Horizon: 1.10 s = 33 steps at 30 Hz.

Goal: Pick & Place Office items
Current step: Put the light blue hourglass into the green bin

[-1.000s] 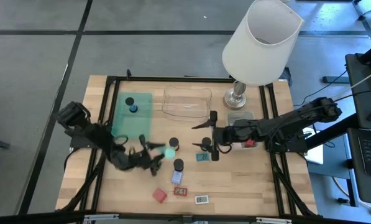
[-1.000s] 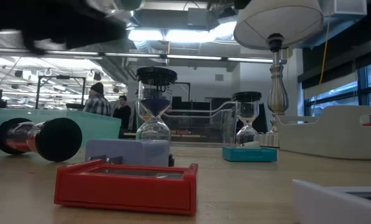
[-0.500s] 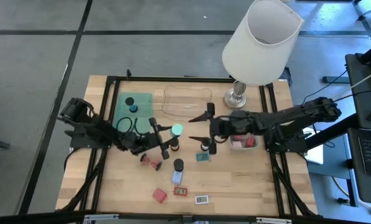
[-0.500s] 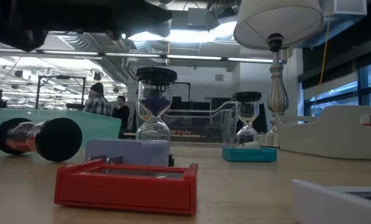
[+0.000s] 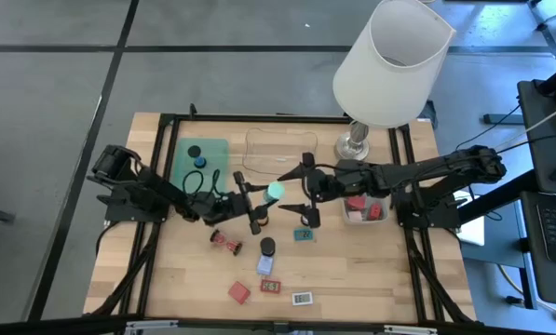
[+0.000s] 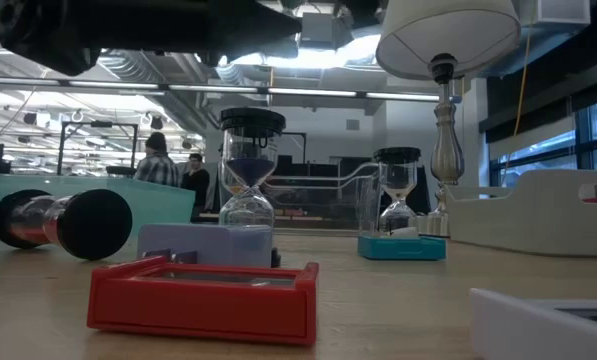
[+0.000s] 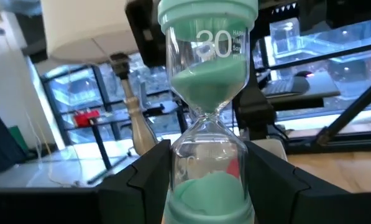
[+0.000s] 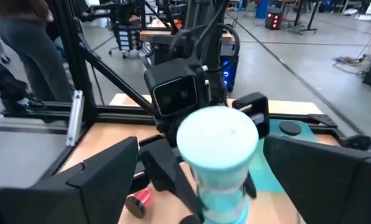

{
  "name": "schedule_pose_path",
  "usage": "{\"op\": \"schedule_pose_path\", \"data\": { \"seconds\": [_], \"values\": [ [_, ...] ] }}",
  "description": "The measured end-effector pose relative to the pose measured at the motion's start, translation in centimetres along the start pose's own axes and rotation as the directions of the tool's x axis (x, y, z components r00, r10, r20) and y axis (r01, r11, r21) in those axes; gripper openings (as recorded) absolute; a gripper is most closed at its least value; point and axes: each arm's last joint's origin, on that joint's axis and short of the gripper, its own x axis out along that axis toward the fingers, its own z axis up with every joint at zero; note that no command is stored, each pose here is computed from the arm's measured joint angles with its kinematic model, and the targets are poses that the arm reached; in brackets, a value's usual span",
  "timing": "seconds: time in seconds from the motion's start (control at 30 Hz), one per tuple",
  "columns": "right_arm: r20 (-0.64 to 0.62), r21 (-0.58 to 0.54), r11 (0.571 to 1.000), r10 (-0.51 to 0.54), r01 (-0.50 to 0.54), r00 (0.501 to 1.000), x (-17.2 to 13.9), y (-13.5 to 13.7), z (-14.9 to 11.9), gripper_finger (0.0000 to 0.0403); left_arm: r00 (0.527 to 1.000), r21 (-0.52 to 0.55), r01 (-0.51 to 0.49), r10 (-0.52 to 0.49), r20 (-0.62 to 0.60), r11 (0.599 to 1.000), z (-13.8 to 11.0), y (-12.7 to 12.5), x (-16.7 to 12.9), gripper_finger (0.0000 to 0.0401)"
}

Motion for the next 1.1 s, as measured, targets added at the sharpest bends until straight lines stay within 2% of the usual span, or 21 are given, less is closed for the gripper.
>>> {"op": "schedule_pose_path", "data": {
  "seconds": [0.2, 0.57, 0.8, 1.1],
  "values": [
    [0.003, 0.005, 0.998, -0.063, 0.063, 0.998, 0.0, -1.0, 0.0, 0.0359, 1.000, -0.030, 0.026, -0.026, 0.007, 0.999, -0.2, 0.4, 0.4, 0.0173],
    [-0.033, 0.033, 0.998, -0.043, 0.044, 0.999, 1.9, -1.9, -1.6, 0.0359, 0.999, -0.066, 0.049, -0.048, 0.018, 0.997, -0.5, 1.4, 1.1, 0.0173],
    [0.004, 0.033, 0.999, -0.043, 0.043, 0.999, 1.5, -1.9, -1.0, 0.0359, 0.999, -0.051, 0.052, -0.052, -0.007, 0.997, -0.7, 1.3, 1.1, 0.0173],
    [-0.006, 0.067, 0.997, -0.044, 0.044, 0.999, 1.5, -1.9, -1.1, 0.0359, 0.999, -0.043, 0.049, -0.049, -0.008, 0.998, -0.7, 1.3, 1.1, 0.0173]
  ]
}}
